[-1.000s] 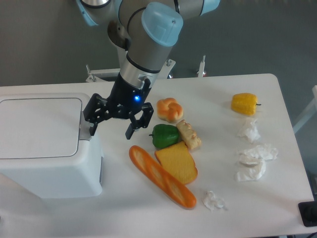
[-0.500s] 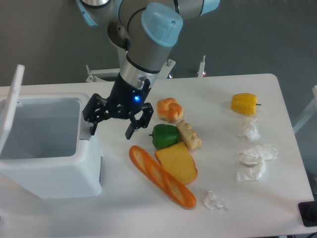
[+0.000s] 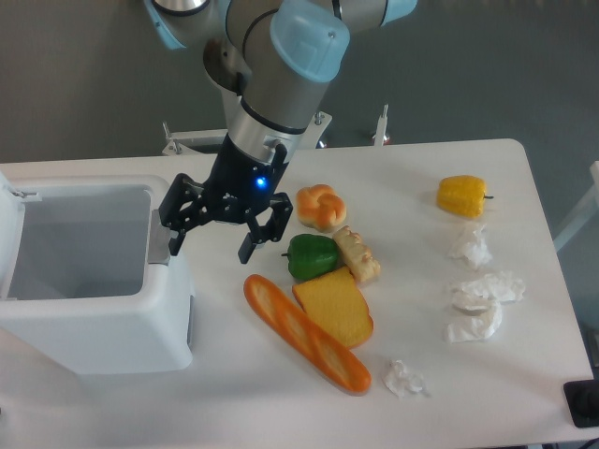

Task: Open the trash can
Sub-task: 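Raise the gripper up away from the open bin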

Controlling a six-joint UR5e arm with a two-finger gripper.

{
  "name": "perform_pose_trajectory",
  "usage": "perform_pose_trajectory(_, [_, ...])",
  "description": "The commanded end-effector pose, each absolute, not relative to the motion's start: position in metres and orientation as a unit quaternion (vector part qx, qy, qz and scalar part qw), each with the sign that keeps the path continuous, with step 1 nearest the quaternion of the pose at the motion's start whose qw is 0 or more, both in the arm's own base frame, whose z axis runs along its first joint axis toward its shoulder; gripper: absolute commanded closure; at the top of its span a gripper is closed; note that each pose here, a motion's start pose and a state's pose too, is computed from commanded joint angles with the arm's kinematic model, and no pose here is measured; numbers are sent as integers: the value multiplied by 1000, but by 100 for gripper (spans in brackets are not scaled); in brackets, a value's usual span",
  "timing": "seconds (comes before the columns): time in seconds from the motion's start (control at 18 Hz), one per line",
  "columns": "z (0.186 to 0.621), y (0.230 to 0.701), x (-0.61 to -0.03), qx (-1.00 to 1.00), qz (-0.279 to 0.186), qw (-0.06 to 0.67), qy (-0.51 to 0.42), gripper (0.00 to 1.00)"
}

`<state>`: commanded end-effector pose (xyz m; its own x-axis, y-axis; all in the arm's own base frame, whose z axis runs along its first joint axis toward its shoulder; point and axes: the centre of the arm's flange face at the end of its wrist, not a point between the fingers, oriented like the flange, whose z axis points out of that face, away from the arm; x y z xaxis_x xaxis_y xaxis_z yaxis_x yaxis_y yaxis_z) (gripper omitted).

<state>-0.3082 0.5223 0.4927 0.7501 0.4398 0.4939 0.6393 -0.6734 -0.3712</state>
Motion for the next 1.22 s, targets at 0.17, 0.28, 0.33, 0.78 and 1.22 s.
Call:
perform_pose_trajectory(0.17, [503,522,-312,-895,-179,279,-298,0])
perform_pose_trajectory(0.28, [507,521,-314,-903,-168,287,-273,0])
perform_pose_trajectory(0.33, [508,521,-314,-910,-159,293,-247,0])
perform_pose_trajectory(0.78, [531,503,-309,-946,-55,302,-102,0])
perform_pose_trajectory(1.22, [543,485,-315,-963,80,252,45,0])
